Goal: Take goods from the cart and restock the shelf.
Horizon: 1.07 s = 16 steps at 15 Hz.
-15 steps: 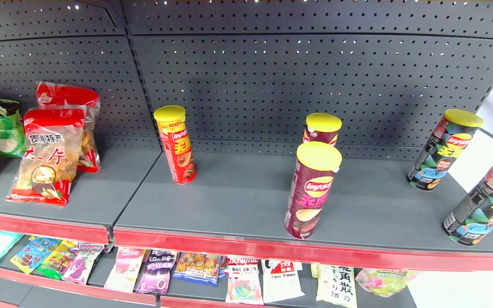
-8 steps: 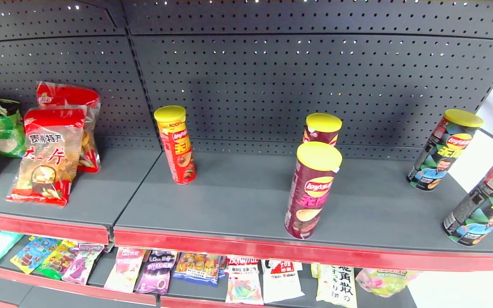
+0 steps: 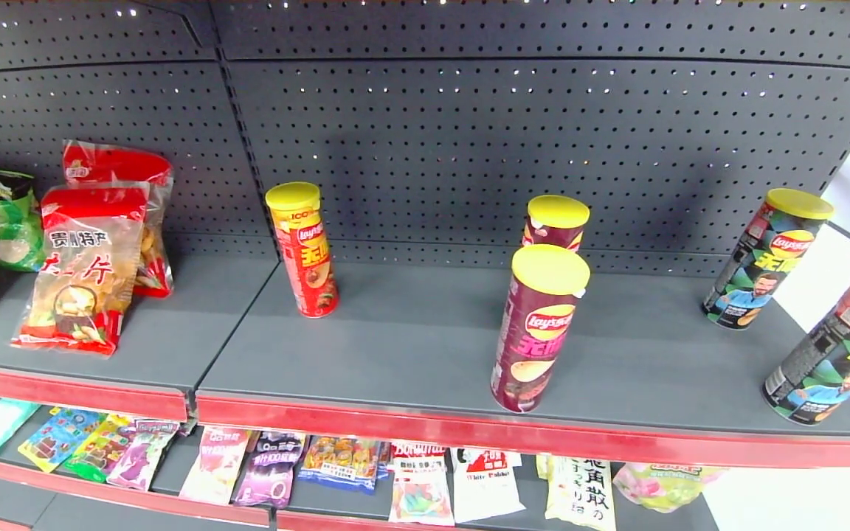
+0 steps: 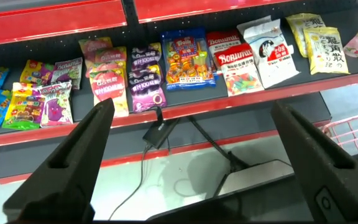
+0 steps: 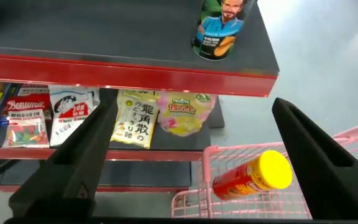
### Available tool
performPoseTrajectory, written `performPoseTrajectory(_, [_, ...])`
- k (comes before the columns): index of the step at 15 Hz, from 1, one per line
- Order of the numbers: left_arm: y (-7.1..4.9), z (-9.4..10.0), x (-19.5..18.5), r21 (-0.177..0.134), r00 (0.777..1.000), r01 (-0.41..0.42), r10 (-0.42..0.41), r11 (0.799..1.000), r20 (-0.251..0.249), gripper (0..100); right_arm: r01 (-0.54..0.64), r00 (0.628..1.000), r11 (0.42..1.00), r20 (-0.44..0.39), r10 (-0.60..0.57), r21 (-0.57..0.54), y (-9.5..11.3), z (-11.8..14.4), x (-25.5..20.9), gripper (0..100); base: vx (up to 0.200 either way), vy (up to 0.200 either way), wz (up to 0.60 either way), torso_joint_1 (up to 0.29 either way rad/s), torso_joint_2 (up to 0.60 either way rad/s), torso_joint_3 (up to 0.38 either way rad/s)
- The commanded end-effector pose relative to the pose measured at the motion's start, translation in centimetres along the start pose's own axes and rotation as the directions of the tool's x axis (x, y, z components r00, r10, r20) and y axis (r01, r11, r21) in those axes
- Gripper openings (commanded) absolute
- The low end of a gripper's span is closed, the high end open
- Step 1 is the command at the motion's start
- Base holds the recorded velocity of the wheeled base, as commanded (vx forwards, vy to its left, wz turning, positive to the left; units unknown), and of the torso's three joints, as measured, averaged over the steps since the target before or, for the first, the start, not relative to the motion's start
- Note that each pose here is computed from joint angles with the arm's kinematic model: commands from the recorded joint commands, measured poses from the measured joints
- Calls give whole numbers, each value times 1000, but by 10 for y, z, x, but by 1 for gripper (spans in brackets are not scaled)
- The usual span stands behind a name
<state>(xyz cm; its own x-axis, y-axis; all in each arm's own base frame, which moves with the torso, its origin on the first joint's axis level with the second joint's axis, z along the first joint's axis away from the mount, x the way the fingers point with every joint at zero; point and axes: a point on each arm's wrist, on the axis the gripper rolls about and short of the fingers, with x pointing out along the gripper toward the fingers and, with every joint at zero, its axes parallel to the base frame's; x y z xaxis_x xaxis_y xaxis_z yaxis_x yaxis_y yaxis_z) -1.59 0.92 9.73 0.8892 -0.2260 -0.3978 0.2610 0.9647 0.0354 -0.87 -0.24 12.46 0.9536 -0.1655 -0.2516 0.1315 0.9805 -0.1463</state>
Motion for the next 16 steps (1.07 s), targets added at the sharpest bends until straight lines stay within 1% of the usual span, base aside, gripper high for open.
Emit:
performPoseTrajectory(1, [0, 0, 0, 1, 1000, 0, 0, 1000, -5, 100, -12, 1000, 1000, 28, 12, -15, 0, -2, -3, 100, 0, 0, 0, 0, 0, 0])
performPoseTrajectory(5, [0, 1, 1, 1, 1000, 0, 0, 1000, -8, 100, -13, 1000, 1000, 18, 13, -23, 0, -6, -2, 100, 0, 0, 0, 0, 0, 0])
performPoseTrajectory(13, [0, 1, 1, 4, 1000, 2, -2, 1000, -16, 100, -16, 1000, 999, 7, 16, -36, 1, -10, -1, 100, 0, 0, -600, 7, 3, 2])
performPoseTrajectory(14, [0, 1, 1, 5, 1000, 2, -2, 1000, -17, 100, -15, 1000, 999, 10, 16, -37, 1, -10, -1, 100, 0, 0, 0, 0, 0, 0])
performPoseTrajectory(16, [-1, 10, 5, 8, 998, 33, -32, 999, -50, 100, -10, 999, 999, 37, 11, -31, 1, -16, -4, 100, 0, 0, 0, 0, 0, 0])
